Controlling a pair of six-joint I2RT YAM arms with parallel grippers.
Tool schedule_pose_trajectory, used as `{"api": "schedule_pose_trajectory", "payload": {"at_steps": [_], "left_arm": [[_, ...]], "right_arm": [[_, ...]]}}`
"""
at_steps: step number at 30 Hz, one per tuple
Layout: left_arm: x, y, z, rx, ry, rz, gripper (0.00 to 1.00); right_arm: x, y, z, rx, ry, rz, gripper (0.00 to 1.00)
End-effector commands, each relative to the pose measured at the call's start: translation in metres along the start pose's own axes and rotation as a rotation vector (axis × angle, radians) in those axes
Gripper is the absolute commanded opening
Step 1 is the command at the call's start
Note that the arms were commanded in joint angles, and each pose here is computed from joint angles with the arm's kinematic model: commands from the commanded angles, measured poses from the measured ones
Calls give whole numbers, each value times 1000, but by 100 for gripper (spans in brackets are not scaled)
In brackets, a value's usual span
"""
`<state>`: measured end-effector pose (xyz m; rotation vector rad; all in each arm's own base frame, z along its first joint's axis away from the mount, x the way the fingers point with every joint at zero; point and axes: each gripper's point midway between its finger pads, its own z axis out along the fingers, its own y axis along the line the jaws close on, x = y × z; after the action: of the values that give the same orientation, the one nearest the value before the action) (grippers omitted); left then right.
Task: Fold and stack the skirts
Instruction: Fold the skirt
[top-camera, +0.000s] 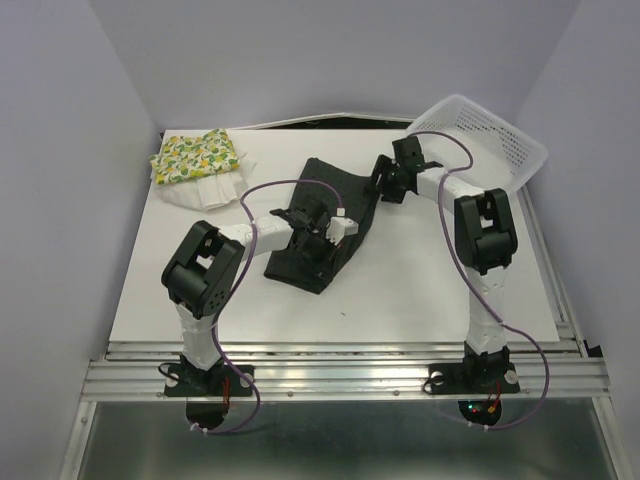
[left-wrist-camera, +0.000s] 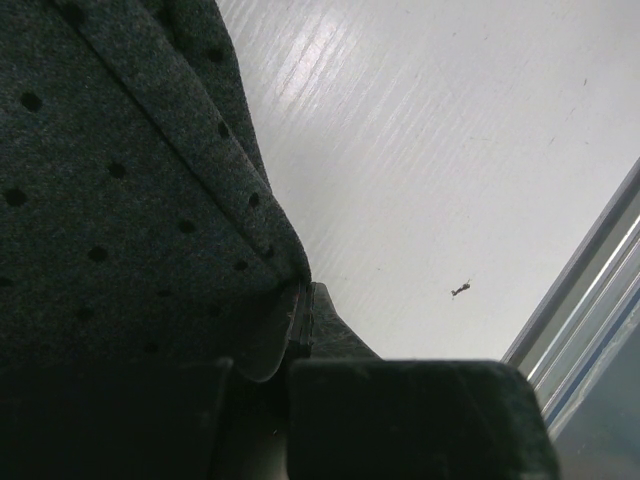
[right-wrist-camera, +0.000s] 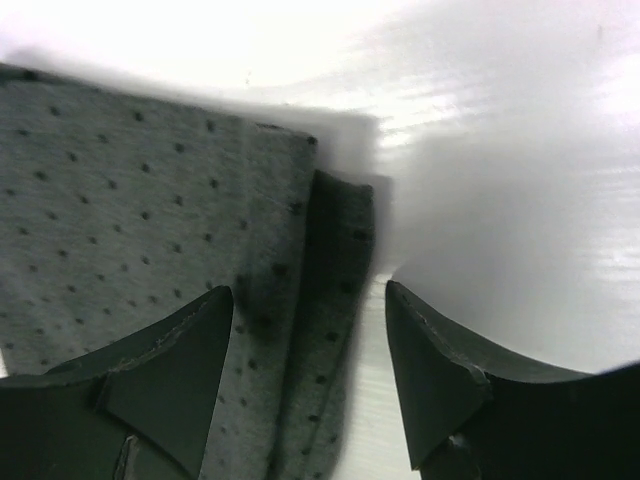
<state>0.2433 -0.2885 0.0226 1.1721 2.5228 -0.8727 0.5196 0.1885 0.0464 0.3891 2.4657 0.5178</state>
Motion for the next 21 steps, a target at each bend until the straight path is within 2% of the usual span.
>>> {"api": "schedule_pose_trajectory", "payload": {"at_steps": [1, 4, 7, 8, 9, 11, 12, 13, 14, 15, 17, 21], "left_arm": [[47, 8, 12, -34, 151, -50, 0], [45, 7, 12, -31, 147, -46, 0], [46, 6, 12, -26, 148, -46, 0], [46, 6, 12, -24, 150, -46, 0], [46, 6, 12, -24, 150, -46, 0], [46, 7, 12, -28, 149, -46, 0], [46, 7, 12, -26, 149, -46, 0], [46, 6, 13, -24, 149, -45, 0], [46, 7, 12, -27, 150, -45, 0], [45, 7, 12, -26, 148, -44, 0], [47, 7, 13, -27, 154, -46, 0], [47, 7, 12, -27, 154, -48, 0]], "right_arm": [[1, 0, 17, 14, -15, -7, 67], [-2, -2, 19, 24, -32, -6, 57], [-5, 1, 19, 17, -39, -11, 31], [-26, 33, 7, -27, -112, -86, 3], [-27, 31, 7, -21, -116, -107, 1], [-39, 64, -6, -51, -176, -252, 1], [-43, 77, -11, -36, -214, -265, 1], [-50, 80, -15, 28, -265, -382, 1], [-43, 112, -23, 20, -305, -472, 1], [-49, 112, -28, 106, -360, -581, 1], [-46, 126, -30, 146, -424, -654, 1], [-35, 121, -19, 217, -421, -706, 2]]}}
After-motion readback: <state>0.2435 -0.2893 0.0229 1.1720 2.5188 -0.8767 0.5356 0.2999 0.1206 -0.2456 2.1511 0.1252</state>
